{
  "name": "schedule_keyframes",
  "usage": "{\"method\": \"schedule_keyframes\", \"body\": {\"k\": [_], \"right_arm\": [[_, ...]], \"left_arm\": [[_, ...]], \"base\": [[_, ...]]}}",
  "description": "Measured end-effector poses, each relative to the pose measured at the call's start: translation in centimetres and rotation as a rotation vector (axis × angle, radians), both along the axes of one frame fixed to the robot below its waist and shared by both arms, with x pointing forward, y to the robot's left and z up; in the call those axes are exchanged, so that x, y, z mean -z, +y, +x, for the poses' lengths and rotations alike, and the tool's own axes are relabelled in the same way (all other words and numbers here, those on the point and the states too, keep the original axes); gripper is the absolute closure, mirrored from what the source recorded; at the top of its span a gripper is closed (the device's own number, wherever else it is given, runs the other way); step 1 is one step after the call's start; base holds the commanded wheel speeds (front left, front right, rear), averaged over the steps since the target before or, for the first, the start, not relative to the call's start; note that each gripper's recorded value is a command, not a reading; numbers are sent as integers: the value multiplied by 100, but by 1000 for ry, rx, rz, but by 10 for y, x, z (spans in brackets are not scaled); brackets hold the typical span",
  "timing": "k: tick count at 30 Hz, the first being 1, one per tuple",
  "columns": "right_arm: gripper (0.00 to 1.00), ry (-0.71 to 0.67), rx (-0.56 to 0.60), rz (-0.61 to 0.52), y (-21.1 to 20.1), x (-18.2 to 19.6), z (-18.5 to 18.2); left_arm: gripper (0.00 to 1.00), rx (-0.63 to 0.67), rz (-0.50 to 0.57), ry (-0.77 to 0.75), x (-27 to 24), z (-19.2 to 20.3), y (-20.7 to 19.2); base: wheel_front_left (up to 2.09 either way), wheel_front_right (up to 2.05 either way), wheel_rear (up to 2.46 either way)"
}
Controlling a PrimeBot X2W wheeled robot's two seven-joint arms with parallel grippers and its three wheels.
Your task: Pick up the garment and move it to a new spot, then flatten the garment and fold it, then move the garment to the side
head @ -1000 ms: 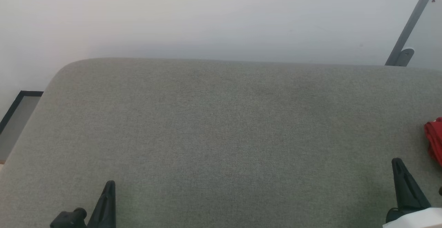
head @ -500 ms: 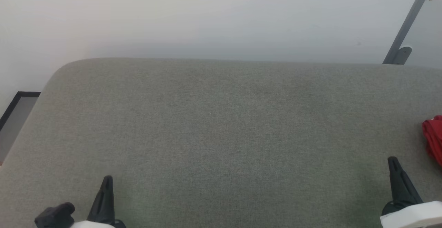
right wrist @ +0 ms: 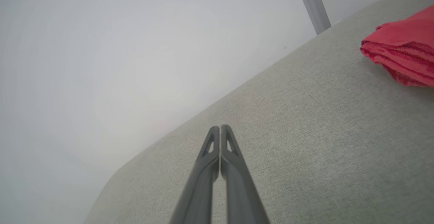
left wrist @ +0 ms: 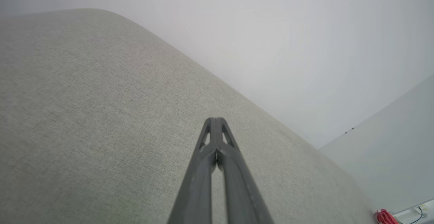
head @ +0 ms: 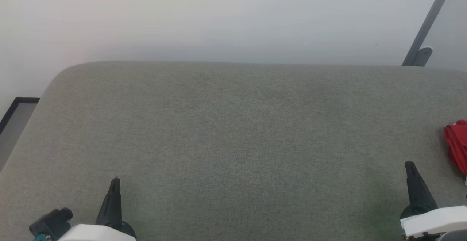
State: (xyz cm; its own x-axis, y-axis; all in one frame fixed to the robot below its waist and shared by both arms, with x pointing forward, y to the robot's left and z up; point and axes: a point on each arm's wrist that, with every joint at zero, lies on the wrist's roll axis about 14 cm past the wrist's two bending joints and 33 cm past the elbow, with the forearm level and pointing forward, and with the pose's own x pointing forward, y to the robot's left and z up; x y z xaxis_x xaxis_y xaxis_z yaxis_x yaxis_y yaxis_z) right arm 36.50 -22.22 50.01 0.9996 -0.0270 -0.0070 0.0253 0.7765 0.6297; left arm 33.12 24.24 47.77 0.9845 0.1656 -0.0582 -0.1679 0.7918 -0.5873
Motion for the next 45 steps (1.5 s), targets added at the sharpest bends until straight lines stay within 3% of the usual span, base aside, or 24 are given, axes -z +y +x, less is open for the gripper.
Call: {"method": "schedule_keyframes", "body": {"k": [23, 45], "right_arm": [[100, 10, 7, 290, 7, 1, 9], [100, 14, 3, 513, 13, 1, 14]], "left_arm": [[100, 9, -305, -32, -3, 16, -9], [100, 39, -532, -60, -9, 31, -19]], "base": [[0, 0, 0], [0, 0, 0]]}}
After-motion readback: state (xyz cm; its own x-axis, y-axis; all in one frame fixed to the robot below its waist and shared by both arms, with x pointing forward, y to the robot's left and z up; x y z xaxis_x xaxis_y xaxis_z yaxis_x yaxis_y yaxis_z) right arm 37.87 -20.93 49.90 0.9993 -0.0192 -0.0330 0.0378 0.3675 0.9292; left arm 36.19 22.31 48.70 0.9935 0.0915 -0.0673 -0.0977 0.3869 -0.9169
